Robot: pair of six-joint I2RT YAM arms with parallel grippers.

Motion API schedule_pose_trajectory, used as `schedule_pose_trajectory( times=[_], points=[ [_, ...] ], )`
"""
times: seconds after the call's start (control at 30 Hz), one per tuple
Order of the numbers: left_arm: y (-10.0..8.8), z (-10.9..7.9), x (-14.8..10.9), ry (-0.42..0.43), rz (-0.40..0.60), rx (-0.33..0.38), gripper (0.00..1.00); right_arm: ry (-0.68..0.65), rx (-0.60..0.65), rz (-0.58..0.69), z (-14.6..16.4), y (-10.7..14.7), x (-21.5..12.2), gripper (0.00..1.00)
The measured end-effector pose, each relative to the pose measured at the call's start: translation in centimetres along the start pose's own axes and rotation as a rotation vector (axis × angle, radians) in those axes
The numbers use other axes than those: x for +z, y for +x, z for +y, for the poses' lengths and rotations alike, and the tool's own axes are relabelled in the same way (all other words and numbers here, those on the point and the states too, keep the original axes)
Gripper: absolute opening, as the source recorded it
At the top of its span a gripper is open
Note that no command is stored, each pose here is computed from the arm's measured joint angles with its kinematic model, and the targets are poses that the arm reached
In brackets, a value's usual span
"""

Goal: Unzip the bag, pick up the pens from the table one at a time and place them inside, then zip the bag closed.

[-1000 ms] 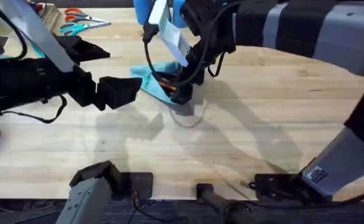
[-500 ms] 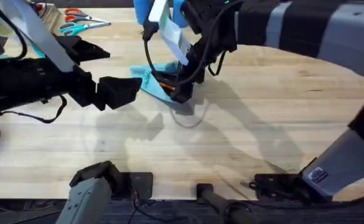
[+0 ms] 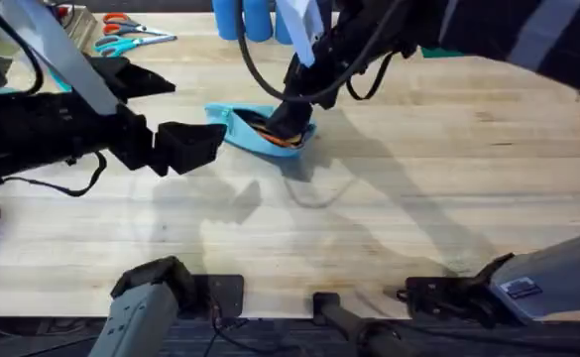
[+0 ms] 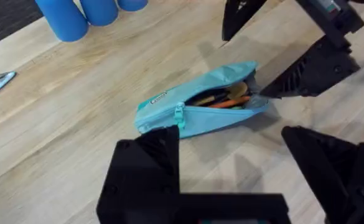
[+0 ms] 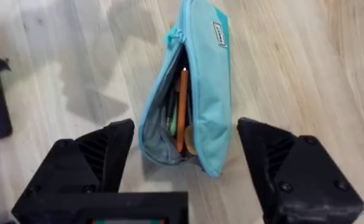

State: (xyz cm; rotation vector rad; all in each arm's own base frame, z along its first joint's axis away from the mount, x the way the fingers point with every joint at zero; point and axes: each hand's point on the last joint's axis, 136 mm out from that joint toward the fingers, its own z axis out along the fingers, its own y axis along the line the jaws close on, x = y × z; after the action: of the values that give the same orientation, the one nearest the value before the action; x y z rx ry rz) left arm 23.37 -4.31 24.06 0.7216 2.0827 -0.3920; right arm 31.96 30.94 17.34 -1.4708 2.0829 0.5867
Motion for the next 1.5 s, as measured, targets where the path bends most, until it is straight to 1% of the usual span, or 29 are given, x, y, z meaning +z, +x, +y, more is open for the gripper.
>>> schedule_pose_trajectory(
  times=[0.13, 0.33, 0.43, 0.6, 0.7, 0.83, 1.0, 1.27, 1.43, 1.5],
  points=[
    [0.0, 0.0, 0.0, 0.0, 0.0, 0.0, 0.993, 0.007, 0.067, -0.013, 0.1, -0.4, -0.5, 0.998],
    [0.0, 0.0, 0.0, 0.0, 0.0, 0.0, 0.993, 0.019, 0.212, -0.048, -0.2, -1.2, -0.9, 0.998],
    [0.0, 0.0, 0.0, 0.0, 0.0, 0.0, 0.993, 0.029, 0.327, -0.061, -0.4, -1.5, -1.0, 0.998],
    [0.0, 0.0, 0.0, 0.0, 0.0, 0.0, 0.993, 0.061, 0.547, -0.057, -1.0, -1.2, -1.1, 0.998],
    [0.0, 0.0, 0.0, 0.0, 0.0, 0.0, 0.993, 0.071, 0.624, -0.058, -1.2, -1.1, -1.1, 0.998],
    [0.0, 0.0, 0.0, 0.0, 0.0, 0.0, 0.993, 0.072, 0.673, -0.059, -1.3, -1.1, -1.1, 0.998],
    [0.0, 0.0, 0.0, 0.0, 0.0, 0.007, 0.993, 0.074, 0.696, -0.06, -1.3, -1.0, -1.1, 0.998],
    [0.7, 0.7, 0.0, -0.04, 0.04, 0.084, 0.993, 0.073, 0.708, -0.05, -1.2, -0.8, -1.1, 0.998],
    [0.9, 1.0, -0.1, -0.052, 0.056, 0.155, 0.993, 0.072, 0.712, -0.046, -1.1, -0.7, -1.1, 0.998],
    [1.2, 1.5, -0.1, -0.061, 0.063, 0.163, 0.993, 0.072, 0.712, -0.046, -1.1, -0.7, -1.1, 0.998]
  ],
)
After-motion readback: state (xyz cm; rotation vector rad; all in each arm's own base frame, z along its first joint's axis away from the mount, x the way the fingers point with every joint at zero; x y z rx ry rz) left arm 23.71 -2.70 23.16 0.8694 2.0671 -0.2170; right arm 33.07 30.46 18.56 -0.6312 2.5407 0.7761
